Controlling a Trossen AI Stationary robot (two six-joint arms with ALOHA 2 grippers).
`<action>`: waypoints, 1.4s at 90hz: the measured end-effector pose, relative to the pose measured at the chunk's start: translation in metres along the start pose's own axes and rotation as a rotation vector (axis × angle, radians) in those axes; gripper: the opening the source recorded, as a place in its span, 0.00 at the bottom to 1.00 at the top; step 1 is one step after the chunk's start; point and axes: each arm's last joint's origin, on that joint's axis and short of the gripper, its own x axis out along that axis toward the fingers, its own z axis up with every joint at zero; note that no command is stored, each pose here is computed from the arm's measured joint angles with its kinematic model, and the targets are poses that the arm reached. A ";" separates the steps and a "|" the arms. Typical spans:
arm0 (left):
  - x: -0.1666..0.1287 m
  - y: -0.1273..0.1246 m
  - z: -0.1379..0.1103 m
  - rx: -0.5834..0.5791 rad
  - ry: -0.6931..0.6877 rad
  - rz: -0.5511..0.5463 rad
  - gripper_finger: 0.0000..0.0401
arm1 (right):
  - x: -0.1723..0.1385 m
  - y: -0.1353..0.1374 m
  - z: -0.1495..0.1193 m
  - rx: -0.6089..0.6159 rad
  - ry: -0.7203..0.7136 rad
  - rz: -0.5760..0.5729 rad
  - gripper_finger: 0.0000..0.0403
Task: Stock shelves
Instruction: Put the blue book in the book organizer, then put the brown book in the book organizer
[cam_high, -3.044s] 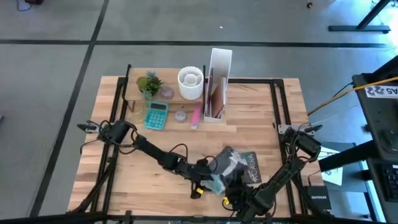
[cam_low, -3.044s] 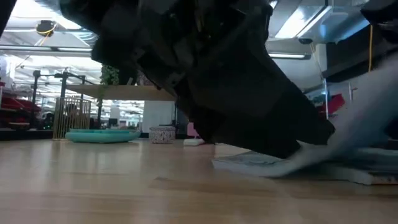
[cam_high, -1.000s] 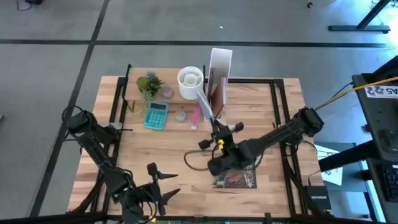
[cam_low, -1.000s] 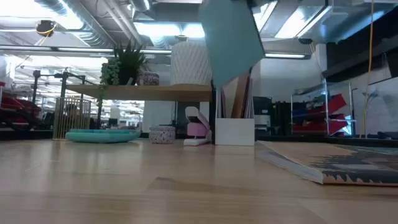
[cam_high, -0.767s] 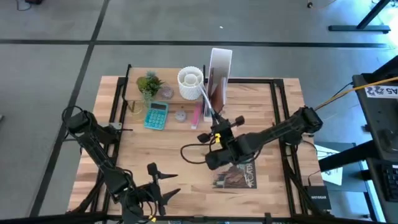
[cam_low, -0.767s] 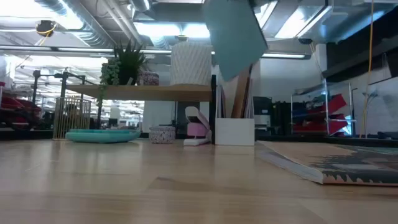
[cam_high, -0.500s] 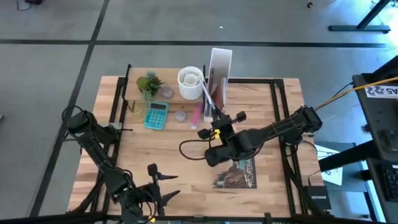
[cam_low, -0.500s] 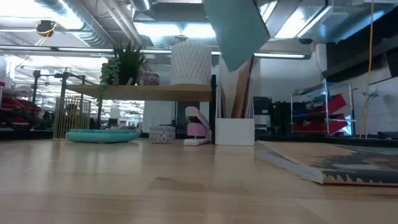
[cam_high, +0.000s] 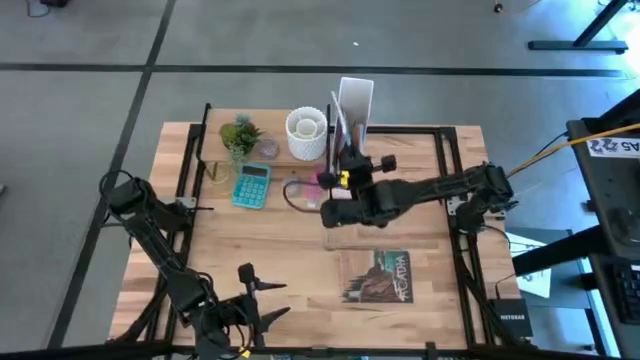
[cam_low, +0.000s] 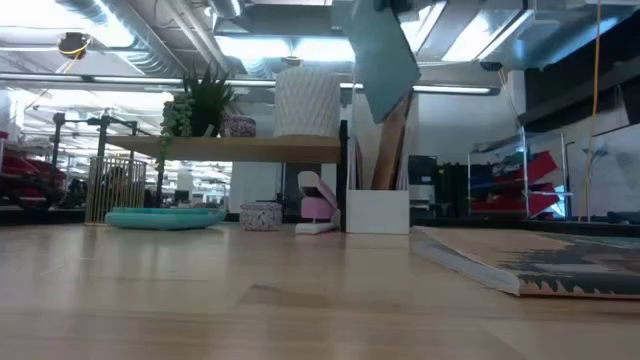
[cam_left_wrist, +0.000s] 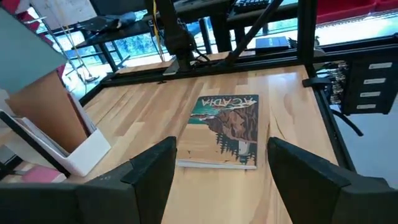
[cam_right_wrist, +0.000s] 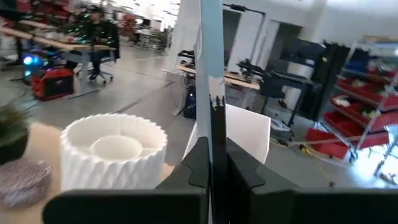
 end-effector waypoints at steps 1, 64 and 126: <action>0.000 0.000 0.000 0.001 0.000 0.000 0.59 | 0.001 0.000 0.000 0.002 0.001 -0.004 0.00; 0.005 0.002 0.001 0.020 0.002 0.013 0.59 | 0.047 0.006 -0.095 0.198 0.012 -0.127 0.00; 0.007 0.003 0.001 0.009 0.005 0.016 0.59 | 0.064 0.015 -0.118 0.230 0.012 -0.166 0.40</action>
